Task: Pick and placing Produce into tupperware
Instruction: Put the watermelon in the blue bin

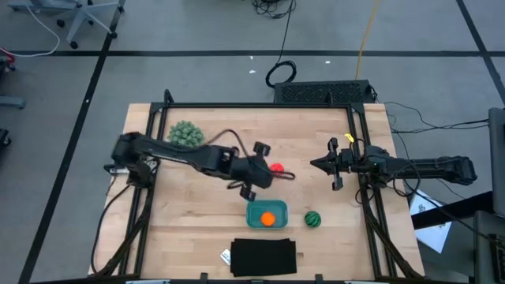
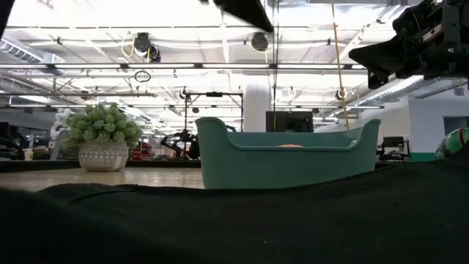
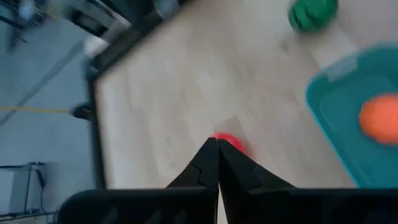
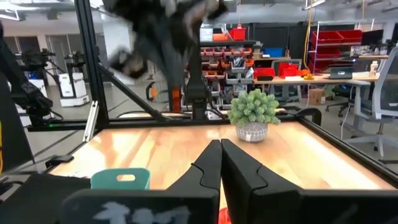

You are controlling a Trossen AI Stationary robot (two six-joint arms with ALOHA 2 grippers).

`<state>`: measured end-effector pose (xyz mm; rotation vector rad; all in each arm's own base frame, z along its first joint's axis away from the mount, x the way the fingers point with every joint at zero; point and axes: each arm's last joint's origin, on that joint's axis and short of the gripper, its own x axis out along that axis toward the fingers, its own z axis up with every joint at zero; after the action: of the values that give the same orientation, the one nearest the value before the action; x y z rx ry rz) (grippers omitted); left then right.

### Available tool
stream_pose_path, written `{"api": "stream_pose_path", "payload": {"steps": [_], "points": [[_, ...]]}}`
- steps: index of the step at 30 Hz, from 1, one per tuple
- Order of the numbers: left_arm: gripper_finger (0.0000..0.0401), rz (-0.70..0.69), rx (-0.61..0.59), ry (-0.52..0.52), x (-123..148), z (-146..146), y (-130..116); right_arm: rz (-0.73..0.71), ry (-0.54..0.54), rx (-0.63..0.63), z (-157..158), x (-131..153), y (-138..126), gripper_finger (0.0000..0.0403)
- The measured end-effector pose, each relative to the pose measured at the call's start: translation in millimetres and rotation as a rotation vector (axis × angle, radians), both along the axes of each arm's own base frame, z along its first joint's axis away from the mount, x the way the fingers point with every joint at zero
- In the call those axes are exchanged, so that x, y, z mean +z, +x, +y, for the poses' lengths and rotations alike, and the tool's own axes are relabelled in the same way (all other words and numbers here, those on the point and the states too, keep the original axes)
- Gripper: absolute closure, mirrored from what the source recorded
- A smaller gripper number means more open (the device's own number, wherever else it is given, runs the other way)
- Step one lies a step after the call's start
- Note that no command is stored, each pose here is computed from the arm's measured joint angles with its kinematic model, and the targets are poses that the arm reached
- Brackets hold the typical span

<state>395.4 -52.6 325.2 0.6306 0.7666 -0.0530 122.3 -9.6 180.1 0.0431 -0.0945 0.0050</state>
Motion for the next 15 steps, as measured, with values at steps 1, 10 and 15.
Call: {"api": "stream_pose_path", "payload": {"steps": [1, 10, 15], "points": [[0.0401, -0.029, -0.001, -0.006, 9, 0, -7, 0.0, 0.0, 0.001, 0, 0, 0, 0.0403], [0.0401, -0.27, 0.011, -0.103, 37, -3, -70, -0.002, 0.013, 0.002, 0, 0, 0, 0.0403], [0.0401, -0.407, 0.061, -0.197, 19, 2, -104, -0.002, 0.014, 0.002, 0, 0, 0, 0.0403]]}}
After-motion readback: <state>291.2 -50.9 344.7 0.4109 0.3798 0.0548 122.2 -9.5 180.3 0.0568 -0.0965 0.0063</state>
